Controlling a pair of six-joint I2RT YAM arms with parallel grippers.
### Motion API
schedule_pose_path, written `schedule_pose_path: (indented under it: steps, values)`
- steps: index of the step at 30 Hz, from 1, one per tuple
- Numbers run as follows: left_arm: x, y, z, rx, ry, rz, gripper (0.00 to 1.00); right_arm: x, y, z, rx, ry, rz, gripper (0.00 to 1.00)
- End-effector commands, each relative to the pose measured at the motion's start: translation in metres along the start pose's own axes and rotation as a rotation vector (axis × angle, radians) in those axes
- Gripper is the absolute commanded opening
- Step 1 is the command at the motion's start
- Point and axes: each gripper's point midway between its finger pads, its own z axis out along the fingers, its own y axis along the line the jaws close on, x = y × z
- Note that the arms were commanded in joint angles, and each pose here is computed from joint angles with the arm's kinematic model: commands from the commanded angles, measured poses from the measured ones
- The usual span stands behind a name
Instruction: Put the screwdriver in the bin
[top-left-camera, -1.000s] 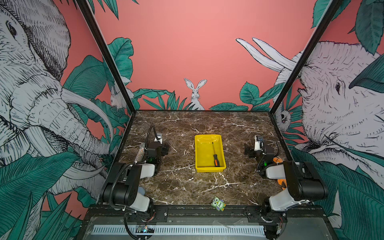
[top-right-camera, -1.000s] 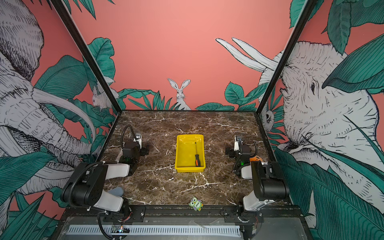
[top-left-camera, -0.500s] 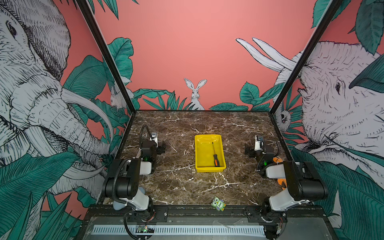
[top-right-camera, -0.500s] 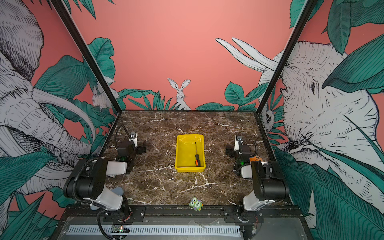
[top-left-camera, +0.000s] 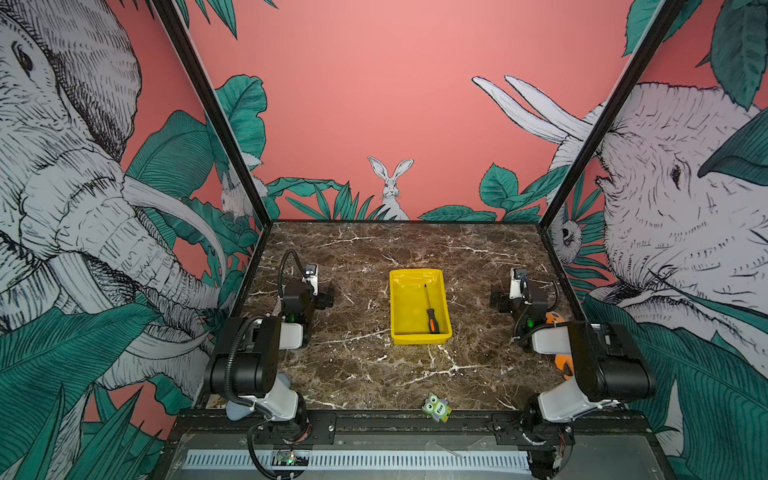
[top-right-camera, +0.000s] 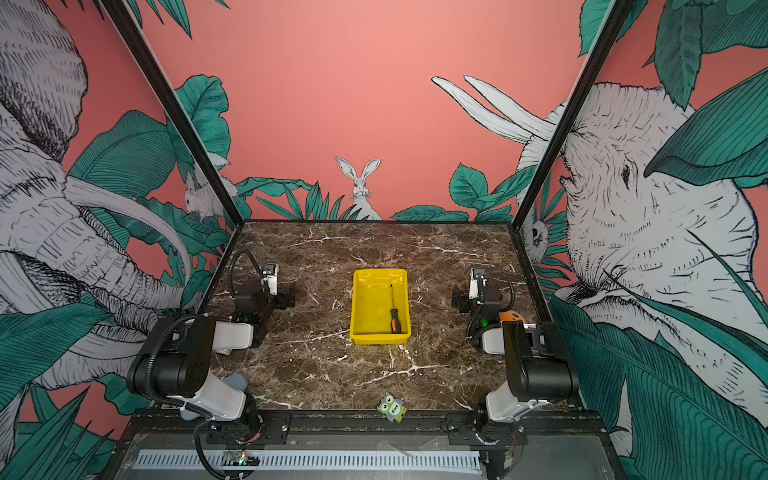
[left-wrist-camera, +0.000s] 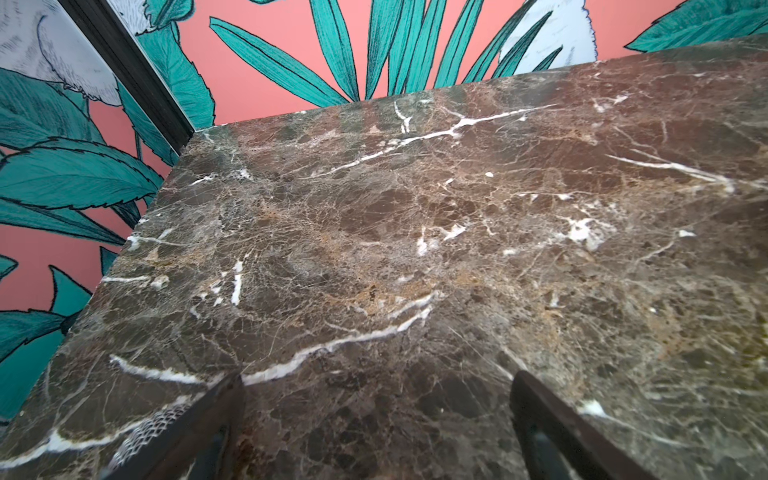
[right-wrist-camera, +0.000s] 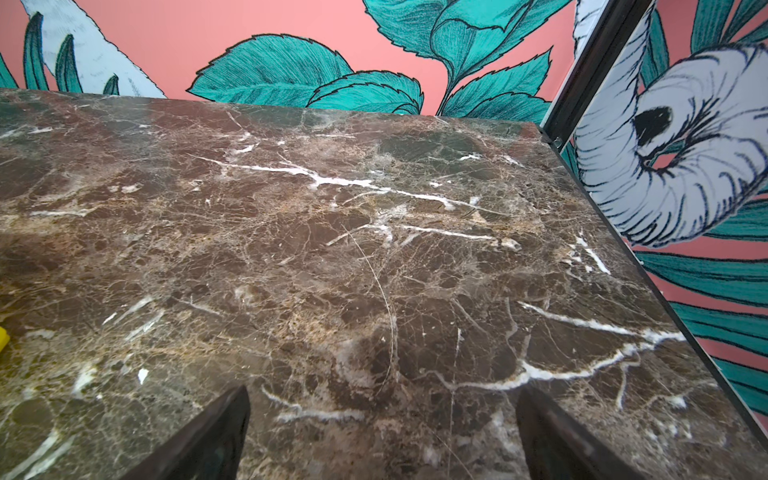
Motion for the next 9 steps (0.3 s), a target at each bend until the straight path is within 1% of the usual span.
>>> schedule_pose_path:
  steps: [1, 9]
  values:
    - [-0.0070, 0.0040, -0.0034, -0.015, -0.026, -0.007, 1.00, -0.0104, -0.0017, 0.0011, 0.006, -0.031, 0.006, 0.99]
    - [-0.0068, 0.0050, -0.0026, -0.020, -0.022, -0.009, 1.00, -0.0103, -0.0017, 0.0011, 0.006, -0.031, 0.006, 0.99]
